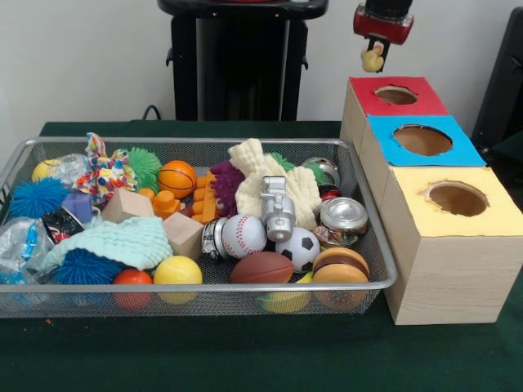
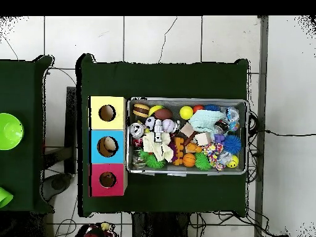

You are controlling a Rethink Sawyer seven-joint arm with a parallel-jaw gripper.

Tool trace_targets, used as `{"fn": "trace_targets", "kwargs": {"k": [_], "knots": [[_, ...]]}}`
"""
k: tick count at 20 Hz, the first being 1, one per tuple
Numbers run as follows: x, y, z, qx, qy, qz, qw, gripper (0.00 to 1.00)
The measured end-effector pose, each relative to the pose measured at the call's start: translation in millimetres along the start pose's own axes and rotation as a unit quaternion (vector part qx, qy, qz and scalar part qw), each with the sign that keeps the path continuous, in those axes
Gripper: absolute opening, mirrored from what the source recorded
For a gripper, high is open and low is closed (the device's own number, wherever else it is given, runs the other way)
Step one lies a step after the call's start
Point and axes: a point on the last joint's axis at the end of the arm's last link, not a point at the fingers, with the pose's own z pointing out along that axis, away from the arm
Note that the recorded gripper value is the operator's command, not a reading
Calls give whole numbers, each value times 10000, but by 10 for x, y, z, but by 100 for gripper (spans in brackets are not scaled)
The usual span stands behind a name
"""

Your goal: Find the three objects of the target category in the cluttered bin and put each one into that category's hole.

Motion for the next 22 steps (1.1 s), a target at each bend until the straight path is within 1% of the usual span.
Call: {"fn": "trace_targets", "kwargs": {"k": [2, 5, 6, 9, 11, 12, 13, 15, 16, 18, 22], "knots": [[-96, 37, -97, 9, 47, 79, 10000, 0], [-221, 64, -147, -15, -71, 145, 9999, 0], [-303, 84, -161, -31, -173, 179, 9997, 0], [-467, 120, -190, -54, -385, 238, 9990, 0], [-662, 173, -234, -90, -629, 292, 9976, 0], [-724, 187, -248, -100, -703, 311, 9970, 0], [-849, 216, -281, -122, -827, 351, 9959, 0], [-959, 240, -313, -147, -906, 395, 9950, 0], [-1006, 245, -325, -149, -915, 417, 9948, 0], [-1039, 236, -321, -80, -720, 468, 9963, 0], [-1104, 249, -333, -17, -420, 541, 9977, 0]]}}
